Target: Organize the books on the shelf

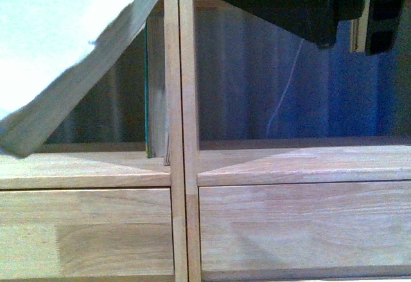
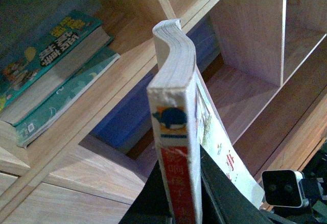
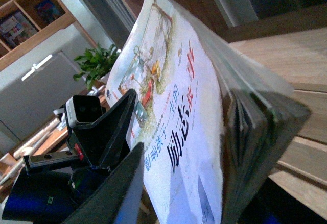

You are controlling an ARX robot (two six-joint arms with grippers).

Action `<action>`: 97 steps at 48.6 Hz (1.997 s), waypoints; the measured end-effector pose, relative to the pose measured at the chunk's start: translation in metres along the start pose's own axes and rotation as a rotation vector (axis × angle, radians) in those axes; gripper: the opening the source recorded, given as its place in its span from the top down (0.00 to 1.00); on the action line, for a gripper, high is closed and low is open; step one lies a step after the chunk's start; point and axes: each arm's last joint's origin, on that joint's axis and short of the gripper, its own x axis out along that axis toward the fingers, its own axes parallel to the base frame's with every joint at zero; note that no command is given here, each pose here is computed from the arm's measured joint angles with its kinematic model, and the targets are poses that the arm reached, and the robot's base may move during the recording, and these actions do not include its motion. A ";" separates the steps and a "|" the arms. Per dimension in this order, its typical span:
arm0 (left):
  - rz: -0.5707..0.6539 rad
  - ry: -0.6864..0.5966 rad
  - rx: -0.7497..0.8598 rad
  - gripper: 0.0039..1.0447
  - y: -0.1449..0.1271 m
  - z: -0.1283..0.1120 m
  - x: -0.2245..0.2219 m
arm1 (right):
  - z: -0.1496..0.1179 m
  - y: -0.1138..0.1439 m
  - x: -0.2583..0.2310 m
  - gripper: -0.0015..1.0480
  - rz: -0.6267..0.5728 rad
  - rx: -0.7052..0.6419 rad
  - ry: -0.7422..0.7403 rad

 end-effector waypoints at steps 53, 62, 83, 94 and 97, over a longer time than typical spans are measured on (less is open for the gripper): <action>0.391 0.103 1.147 0.94 0.048 0.037 -0.001 | 0.080 -0.148 -0.078 0.07 -0.929 -0.007 -0.446; 0.314 0.104 1.227 0.94 0.046 0.035 0.023 | 0.050 -0.145 -0.089 0.31 -0.961 -0.374 -0.298; 0.324 0.137 1.266 0.94 0.094 0.052 0.097 | -0.059 -0.145 -0.136 0.97 -0.999 -0.551 -0.169; 0.299 0.138 1.254 0.94 0.115 0.052 0.135 | -0.082 -0.142 -0.147 0.97 -1.000 -0.550 -0.165; 0.288 0.139 1.246 0.94 0.120 0.049 0.146 | -0.087 -0.141 -0.150 0.97 -1.000 -0.551 -0.167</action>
